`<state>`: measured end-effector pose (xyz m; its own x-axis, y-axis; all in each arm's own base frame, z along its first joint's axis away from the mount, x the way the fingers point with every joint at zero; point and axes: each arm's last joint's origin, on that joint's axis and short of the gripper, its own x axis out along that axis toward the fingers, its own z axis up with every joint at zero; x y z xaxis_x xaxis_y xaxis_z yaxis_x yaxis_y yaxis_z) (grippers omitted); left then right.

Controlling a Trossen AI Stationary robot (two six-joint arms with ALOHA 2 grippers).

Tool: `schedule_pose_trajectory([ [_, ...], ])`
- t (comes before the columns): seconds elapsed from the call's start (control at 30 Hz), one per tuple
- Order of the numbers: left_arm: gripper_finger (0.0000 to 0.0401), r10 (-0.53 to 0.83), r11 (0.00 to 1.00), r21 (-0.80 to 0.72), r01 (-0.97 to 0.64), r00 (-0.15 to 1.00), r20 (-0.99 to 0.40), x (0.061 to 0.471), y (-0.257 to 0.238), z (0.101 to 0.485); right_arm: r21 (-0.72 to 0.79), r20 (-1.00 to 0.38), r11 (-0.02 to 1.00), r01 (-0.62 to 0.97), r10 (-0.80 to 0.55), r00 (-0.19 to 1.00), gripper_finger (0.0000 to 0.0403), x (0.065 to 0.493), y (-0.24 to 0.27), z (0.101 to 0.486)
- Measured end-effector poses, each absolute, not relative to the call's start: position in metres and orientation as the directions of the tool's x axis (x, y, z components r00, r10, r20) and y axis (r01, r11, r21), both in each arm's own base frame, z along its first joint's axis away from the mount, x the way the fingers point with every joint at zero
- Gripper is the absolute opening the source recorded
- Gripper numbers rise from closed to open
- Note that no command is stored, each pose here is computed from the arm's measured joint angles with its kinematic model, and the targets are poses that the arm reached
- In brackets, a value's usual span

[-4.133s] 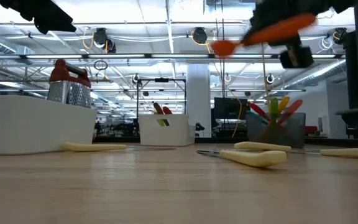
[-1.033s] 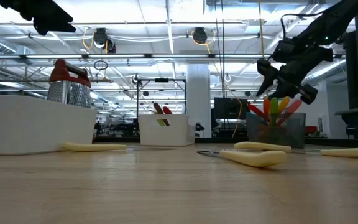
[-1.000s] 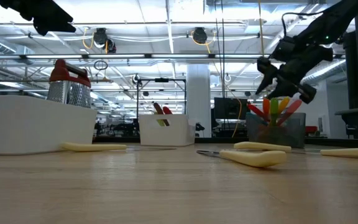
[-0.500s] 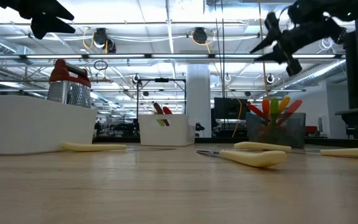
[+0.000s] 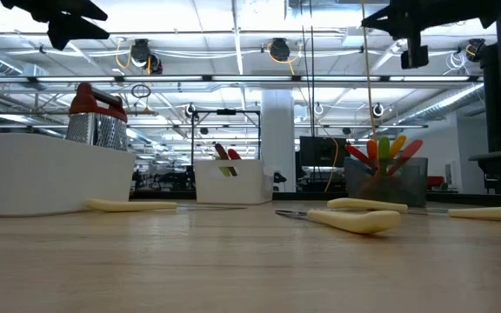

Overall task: Pick & Place Kitchen Items
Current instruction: Put the yellow knife into the bottom white bin

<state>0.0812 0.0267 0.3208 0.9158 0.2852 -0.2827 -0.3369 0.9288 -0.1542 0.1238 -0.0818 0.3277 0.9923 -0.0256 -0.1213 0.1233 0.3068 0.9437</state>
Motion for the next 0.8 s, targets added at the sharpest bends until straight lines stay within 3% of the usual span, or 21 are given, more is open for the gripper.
schedule_pose_trajectory([
  [0.23, 0.0216, 0.349, 0.909, -0.134, -0.395, 0.896, -0.276, 0.081, 0.029, 0.321, 0.919, -0.131, 0.386, 0.083, 0.101, 0.986, 0.0002, 0.139, -0.059, 0.327],
  [0.8, 0.0216, 0.359, 0.911, -0.111, -0.397, 0.896, -0.261, 0.081, 0.029, 0.323, 0.861, -0.200, 0.505, 0.062, 0.225, 0.954, 0.0000, 0.176, -0.014, 0.316],
])
